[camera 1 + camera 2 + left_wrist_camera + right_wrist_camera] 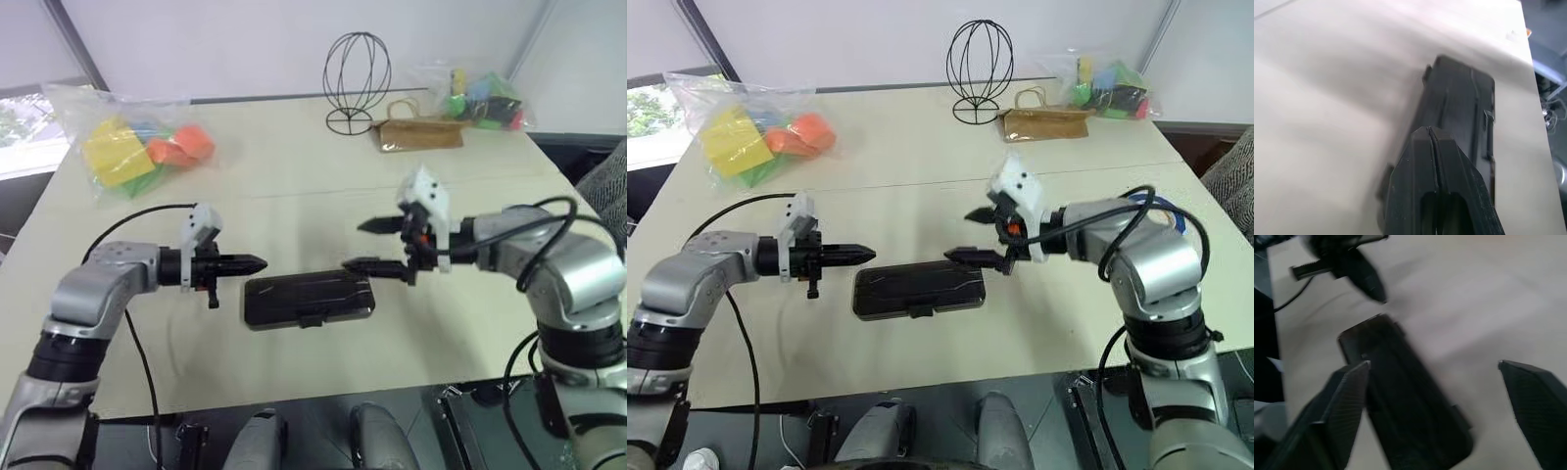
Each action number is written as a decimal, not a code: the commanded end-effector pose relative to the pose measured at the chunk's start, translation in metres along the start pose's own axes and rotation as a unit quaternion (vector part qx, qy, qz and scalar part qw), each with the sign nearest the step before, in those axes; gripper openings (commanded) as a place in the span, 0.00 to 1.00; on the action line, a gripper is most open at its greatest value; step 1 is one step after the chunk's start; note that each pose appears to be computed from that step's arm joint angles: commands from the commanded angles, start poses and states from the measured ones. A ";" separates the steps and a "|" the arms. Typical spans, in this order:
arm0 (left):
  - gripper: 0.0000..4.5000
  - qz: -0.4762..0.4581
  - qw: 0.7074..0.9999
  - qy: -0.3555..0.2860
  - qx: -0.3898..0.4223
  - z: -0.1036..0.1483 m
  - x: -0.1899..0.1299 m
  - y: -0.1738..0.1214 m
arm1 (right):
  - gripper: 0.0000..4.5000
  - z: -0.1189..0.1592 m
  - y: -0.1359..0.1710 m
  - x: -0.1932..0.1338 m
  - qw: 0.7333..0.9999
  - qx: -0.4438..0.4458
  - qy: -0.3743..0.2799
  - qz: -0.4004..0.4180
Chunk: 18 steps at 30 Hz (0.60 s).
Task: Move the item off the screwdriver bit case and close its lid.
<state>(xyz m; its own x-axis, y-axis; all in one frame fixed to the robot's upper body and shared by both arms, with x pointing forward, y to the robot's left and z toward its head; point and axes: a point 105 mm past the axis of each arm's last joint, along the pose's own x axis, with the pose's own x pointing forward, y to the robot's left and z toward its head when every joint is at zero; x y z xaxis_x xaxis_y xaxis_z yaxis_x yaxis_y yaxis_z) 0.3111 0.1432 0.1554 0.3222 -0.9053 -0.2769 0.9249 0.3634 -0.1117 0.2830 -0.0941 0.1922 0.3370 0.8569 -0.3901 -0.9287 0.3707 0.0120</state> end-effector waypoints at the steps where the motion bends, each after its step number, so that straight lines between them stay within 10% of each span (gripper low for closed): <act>1: 0.00 -0.001 1.000 -0.005 0.021 0.012 0.012 0.010 | 0.57 -0.009 0.019 0.012 0.999 0.006 0.000 0.043; 6: 0.00 -0.005 0.999 0.012 0.031 0.008 0.036 0.026 | 0.01 -0.029 0.049 0.025 0.992 0.009 0.028 0.119; 18: 0.00 -0.044 0.996 0.053 0.058 -0.009 0.076 0.031 | 0.01 -0.057 0.060 0.062 0.994 0.041 0.062 0.085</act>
<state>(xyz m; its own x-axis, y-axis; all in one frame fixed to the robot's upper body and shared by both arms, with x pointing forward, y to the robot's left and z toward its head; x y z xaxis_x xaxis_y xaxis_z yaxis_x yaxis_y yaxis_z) 0.3616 0.0892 0.1135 0.2298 -0.8983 -0.3746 0.9587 0.2752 -0.0716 0.2367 -0.0413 0.1146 0.1065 0.8683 -0.4845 -0.9555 0.2243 0.1918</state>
